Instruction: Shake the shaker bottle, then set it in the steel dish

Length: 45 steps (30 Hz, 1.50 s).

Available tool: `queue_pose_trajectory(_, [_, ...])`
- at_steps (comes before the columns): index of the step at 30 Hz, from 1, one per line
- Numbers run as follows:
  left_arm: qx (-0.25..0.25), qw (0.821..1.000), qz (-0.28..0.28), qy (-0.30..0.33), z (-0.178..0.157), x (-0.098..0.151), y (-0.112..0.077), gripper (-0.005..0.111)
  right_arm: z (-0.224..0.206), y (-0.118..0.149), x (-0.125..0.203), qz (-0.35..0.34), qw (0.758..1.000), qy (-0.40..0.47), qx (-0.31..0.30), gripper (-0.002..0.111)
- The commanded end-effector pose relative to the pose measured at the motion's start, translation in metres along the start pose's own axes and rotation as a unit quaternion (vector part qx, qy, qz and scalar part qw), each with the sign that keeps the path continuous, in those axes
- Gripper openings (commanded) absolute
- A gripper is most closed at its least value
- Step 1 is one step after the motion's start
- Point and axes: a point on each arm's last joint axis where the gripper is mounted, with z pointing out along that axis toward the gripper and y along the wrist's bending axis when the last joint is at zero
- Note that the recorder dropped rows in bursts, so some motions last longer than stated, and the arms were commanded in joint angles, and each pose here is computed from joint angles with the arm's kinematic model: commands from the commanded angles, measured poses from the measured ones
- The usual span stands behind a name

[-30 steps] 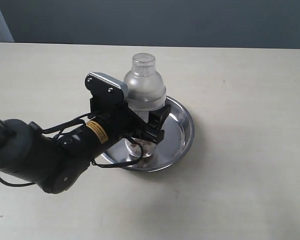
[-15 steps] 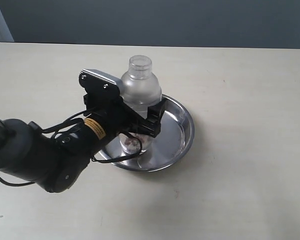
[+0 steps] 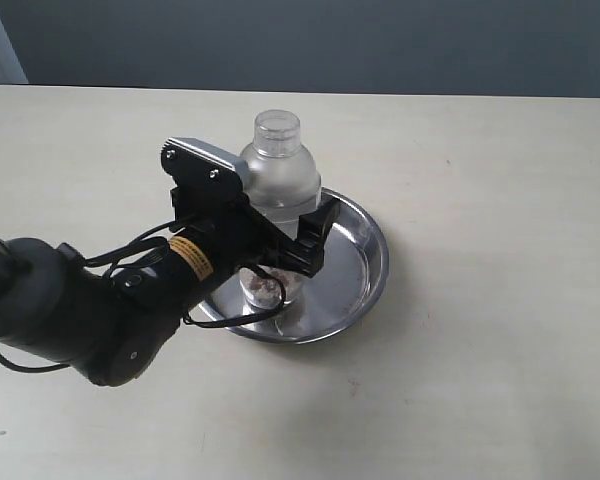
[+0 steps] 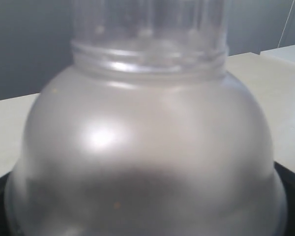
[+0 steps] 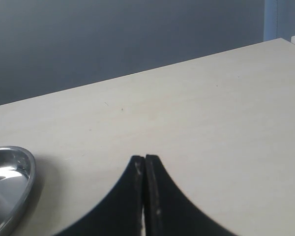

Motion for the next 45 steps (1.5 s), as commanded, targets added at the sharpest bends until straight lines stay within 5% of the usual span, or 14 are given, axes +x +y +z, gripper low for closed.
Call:
queue_pose_trajectory(1, [0.007,1.000,0.002,-0.010,-0.001,-0.003,-0.003,0.103,0.000,0.000,0.000,-0.004,1.000,-0.005,-0.002,-0.001])
queue_pose_trajectory(45, [-0.002,1.000,-0.001,-0.001,-0.013,-0.004,0.000,0.102,0.000,0.000,0.000,-0.004,1.000,-0.005,-0.002,-0.001])
